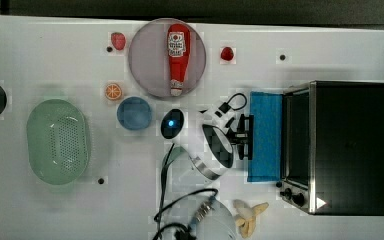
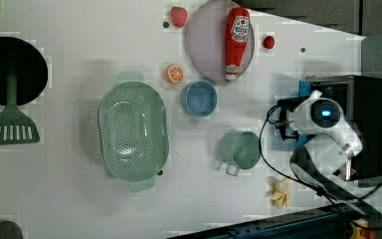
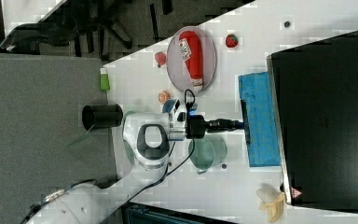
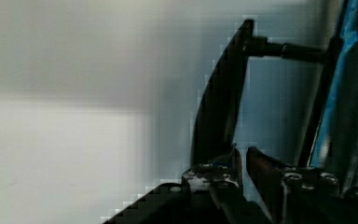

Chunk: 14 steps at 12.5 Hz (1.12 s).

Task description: Flap open oven.

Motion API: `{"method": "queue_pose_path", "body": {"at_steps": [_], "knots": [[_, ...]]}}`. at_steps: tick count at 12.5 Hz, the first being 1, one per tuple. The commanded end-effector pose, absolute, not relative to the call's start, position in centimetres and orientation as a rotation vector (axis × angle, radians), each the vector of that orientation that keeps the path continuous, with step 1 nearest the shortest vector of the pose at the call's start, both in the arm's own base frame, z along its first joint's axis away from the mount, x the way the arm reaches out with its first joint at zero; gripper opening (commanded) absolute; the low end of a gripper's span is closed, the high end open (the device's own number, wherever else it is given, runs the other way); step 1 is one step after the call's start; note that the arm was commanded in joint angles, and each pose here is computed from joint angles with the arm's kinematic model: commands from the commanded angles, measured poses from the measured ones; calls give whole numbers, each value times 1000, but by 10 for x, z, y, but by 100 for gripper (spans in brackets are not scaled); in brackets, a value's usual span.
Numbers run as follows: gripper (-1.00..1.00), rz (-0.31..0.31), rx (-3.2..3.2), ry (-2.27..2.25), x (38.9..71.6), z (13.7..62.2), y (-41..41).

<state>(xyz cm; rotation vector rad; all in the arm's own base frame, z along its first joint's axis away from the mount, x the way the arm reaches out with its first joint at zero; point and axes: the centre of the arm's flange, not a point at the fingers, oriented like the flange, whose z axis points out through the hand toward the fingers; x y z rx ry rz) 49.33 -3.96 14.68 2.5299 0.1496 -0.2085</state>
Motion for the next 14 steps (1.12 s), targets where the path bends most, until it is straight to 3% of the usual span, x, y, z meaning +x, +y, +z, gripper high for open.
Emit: {"method": "queue_pose_path", "body": {"at_steps": [1, 5, 11, 12, 14], "knots": [[-65, -155, 2522, 46, 507, 131, -30], [-65, -70, 2560, 24, 529, 143, -24], [-65, 177, 2822, -733, 565, 308, -31], [-65, 172, 2849, -890, 565, 339, -36], [-65, 79, 2884, -1146, 558, 402, -43]]}}
